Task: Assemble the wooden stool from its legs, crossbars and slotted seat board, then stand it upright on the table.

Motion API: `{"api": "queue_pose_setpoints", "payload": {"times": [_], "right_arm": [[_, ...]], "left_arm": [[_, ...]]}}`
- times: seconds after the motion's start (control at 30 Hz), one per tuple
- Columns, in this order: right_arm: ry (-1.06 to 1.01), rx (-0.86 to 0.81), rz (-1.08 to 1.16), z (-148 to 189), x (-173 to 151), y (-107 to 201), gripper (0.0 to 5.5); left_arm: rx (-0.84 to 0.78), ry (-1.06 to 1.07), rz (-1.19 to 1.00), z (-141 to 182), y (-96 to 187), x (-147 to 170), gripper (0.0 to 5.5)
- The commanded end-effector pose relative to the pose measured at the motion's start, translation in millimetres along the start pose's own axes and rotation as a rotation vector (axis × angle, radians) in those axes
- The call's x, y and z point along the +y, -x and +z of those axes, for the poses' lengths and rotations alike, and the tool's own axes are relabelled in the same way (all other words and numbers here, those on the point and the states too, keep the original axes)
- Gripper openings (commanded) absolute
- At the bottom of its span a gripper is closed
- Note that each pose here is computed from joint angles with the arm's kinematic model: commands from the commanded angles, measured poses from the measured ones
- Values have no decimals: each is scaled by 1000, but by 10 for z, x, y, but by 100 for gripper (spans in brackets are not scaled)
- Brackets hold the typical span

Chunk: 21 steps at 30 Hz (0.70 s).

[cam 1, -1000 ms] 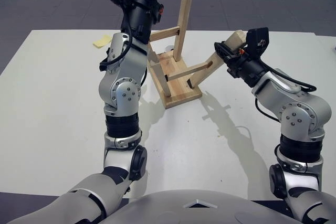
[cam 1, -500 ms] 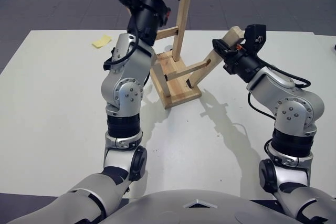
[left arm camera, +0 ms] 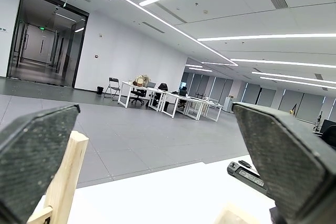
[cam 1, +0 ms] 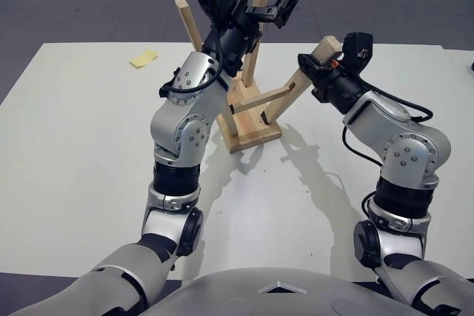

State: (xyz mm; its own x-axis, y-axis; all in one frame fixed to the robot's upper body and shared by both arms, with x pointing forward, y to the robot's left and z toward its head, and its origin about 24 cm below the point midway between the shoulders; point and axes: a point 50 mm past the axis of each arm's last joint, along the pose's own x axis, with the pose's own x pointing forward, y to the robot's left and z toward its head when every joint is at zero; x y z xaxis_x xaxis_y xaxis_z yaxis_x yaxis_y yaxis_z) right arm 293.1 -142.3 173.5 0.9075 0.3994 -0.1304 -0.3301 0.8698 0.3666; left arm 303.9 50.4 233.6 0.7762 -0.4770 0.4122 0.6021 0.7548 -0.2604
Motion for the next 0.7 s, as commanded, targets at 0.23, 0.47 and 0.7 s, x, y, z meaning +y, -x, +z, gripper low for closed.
{"api": "queue_pose_setpoints", "payload": {"times": [0.23, 0.47, 0.7], "right_arm": [[74, 353, 90, -650, 100, 5, 101], [175, 463, 77, -870, -23, 121, 101], [255, 528, 114, -981, 43, 143, 102]], "left_arm": [[34, 0, 7, -88, 22, 19, 540], [47, -10, 0, -94, 33, 34, 540], [52, -13, -1, -94, 30, 37, 540]]}}
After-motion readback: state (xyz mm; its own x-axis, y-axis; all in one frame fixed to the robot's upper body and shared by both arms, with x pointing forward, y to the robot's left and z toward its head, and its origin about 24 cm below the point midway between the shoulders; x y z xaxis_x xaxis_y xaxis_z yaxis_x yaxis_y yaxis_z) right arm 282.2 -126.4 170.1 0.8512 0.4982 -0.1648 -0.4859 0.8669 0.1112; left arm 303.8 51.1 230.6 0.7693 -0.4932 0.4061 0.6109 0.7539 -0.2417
